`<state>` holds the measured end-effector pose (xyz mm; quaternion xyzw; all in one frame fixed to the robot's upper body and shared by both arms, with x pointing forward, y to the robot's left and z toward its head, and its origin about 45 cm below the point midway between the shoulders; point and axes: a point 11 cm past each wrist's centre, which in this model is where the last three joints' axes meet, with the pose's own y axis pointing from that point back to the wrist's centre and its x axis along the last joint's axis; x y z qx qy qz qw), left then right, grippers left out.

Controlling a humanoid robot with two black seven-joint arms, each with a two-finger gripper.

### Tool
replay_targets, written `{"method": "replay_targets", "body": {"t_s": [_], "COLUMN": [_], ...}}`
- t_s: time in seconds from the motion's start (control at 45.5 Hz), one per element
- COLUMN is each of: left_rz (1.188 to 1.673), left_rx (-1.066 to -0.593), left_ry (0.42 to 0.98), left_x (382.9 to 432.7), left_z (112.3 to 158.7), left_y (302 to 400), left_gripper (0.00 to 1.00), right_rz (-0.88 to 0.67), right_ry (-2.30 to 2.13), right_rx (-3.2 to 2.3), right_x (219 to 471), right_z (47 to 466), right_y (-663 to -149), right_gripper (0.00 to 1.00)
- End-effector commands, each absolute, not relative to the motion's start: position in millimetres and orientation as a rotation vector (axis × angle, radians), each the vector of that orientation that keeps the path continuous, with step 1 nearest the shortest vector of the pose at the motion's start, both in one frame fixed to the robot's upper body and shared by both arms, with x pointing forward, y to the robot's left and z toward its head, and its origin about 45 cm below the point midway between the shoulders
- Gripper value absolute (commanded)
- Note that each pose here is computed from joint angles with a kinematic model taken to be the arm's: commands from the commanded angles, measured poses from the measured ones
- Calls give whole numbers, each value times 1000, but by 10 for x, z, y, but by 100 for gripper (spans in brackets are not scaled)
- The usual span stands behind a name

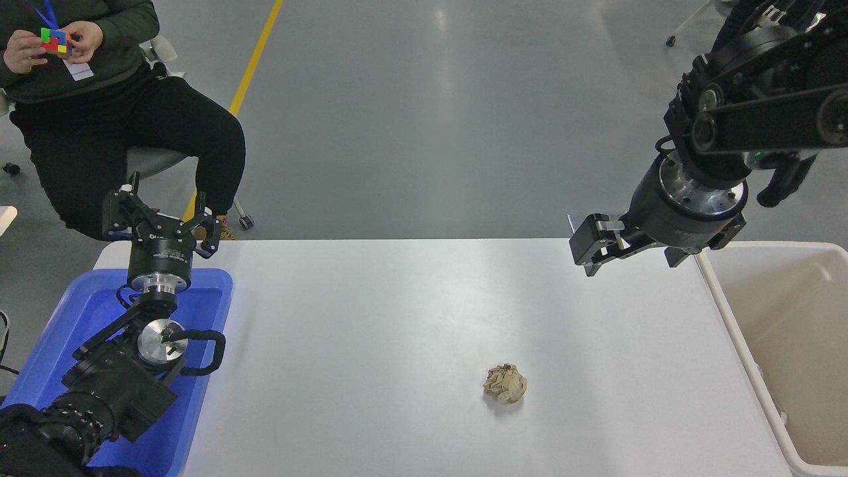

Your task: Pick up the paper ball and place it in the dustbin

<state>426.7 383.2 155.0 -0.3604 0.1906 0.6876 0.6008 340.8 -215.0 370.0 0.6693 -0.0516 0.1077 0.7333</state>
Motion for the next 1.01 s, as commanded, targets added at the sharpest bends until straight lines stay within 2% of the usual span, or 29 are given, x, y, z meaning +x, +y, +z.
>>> {"method": "replay_targets", "body": {"t_s": [0.0,0.264,0.593,0.747,0.989], "left_rz": [1593,1596,1595,1595,1596], "left_rx": [-835,-845,-843,-843,-843], "left_ry": [441,443,443,443,442], "left_x": [4269,4270,4270,4270,4269], "left_z": [1553,1555,1554,1554,1557], "left_y": [3831,3834,3832,3832,3840], "left_gripper": [99,99,99,99,99], "right_rz": [232,231,278,262,297], "right_ry": [-120,-116,-133,-130,-157], "right_rx": [1478,1483,1513,1532,1582], "right_x": [3411,3414,3554,3546,3476], "right_z": [3705,3681,3553,3313,2591], "right_y": [-2174,-2169,-2034,-2042,-1875], "right_gripper": [100,100,100,100,100]}}
